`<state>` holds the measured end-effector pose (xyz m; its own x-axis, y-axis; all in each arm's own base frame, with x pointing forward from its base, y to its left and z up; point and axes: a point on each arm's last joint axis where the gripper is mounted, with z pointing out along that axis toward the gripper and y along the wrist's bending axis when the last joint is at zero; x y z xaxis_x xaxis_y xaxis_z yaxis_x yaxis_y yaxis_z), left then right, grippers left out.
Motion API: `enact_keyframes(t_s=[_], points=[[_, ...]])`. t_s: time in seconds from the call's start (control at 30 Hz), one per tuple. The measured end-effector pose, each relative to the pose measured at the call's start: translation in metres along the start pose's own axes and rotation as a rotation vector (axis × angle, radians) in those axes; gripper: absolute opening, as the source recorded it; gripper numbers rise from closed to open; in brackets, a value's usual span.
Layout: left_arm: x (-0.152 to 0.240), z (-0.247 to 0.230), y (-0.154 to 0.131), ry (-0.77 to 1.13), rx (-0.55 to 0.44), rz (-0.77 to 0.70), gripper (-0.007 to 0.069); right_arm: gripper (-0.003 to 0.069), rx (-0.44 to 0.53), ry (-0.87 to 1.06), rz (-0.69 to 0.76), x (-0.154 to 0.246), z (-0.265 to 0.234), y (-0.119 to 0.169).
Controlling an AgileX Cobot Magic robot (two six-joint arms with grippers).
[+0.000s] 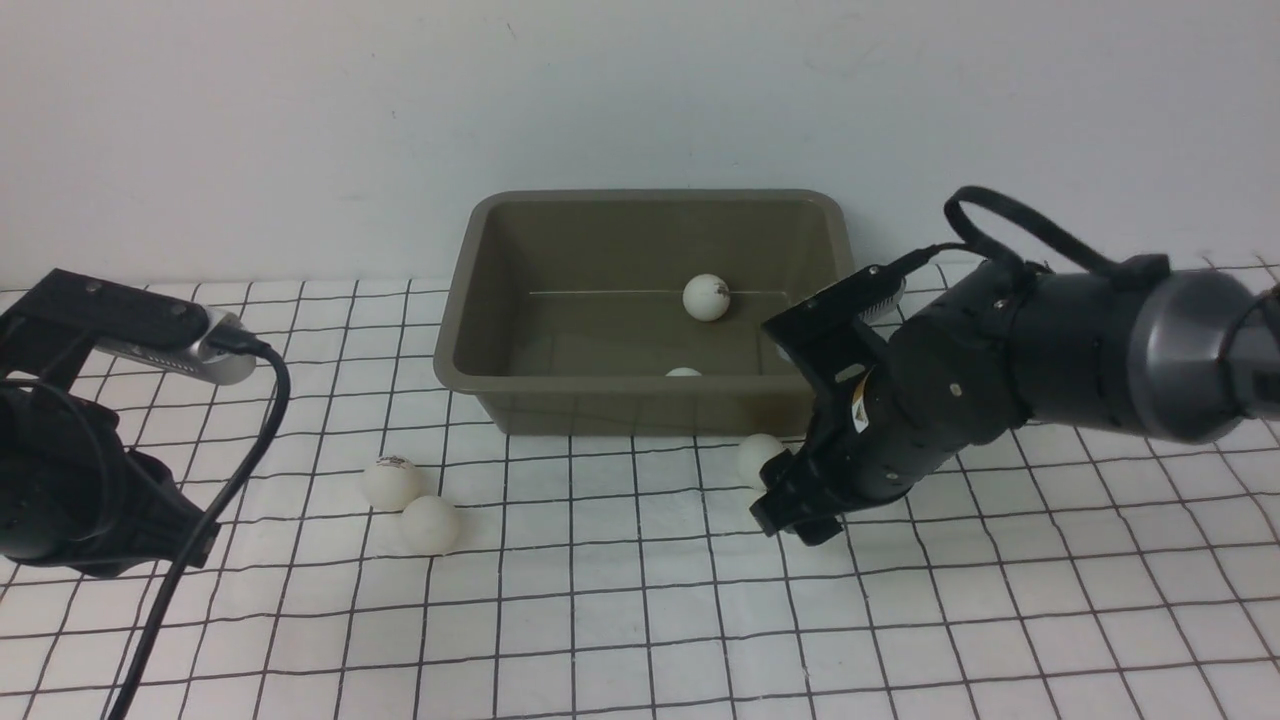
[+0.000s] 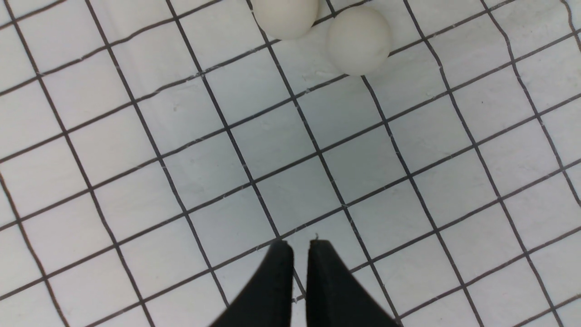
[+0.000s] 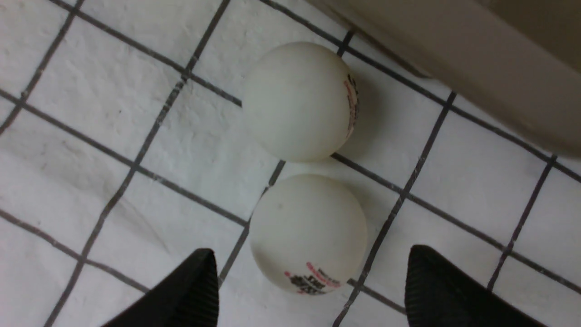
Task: Put the table tennis balls into the box on the white checkered tablecloth.
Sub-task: 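Reach for and grasp a ping pong ball on the table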
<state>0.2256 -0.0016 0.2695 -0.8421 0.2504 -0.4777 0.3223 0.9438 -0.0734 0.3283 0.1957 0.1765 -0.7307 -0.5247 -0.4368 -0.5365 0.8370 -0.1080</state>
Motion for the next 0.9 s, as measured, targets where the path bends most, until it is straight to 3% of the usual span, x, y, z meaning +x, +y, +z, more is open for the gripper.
enact_keyframes(t_s=[0.9], points=[[0.0001, 0.0000, -0.0001, 0.001, 0.001, -0.001, 0.0031, 0.0464, -0.003, -0.082, -0.006, -0.0075, 0.0013, 0.0005]])
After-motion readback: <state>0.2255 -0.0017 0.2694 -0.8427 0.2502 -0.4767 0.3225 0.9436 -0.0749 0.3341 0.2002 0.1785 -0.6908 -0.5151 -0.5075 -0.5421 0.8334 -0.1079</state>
